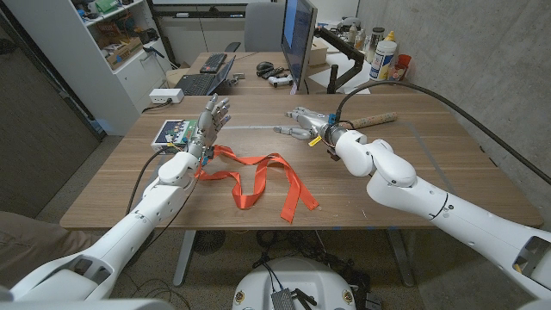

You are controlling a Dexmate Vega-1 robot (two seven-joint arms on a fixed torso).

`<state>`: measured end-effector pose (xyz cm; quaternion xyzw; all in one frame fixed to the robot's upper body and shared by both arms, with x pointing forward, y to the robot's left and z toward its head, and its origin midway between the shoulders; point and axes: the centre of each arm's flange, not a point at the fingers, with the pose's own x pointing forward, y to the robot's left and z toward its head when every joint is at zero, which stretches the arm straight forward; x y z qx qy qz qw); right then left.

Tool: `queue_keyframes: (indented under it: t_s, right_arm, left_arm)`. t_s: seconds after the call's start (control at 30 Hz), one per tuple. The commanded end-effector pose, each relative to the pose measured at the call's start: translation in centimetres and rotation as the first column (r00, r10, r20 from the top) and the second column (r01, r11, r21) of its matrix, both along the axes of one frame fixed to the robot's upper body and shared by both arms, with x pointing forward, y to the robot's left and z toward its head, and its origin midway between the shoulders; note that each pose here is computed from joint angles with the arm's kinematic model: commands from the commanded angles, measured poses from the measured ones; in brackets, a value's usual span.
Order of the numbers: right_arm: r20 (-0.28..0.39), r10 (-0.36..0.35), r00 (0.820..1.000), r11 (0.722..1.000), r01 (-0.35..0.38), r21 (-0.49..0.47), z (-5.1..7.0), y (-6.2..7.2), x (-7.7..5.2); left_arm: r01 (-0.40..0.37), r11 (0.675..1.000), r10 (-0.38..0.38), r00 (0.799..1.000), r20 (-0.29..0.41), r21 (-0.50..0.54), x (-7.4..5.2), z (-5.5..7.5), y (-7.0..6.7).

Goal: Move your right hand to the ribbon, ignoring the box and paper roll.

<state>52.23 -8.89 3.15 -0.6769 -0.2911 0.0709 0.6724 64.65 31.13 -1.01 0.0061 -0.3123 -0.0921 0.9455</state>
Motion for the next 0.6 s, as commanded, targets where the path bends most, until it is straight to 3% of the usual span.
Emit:
queue_keyframes:
  t_s: [0.03,0.6]
  right_arm:
    - [-0.003,0.028,1.0,0.999,-0.029,-0.027,0.0,1.5,-0.2]
    - [-0.01,0.101,0.995,0.994,-0.101,-0.04,-1.0,3.2,0.1]
  left_arm:
    - [0.014,1.0,-0.014,1.0,0.007,0.01,-0.1,0.3,0.0]
    - [0.016,1.0,-0.016,1.0,0.005,0.007,-0.5,0.0,-0.1]
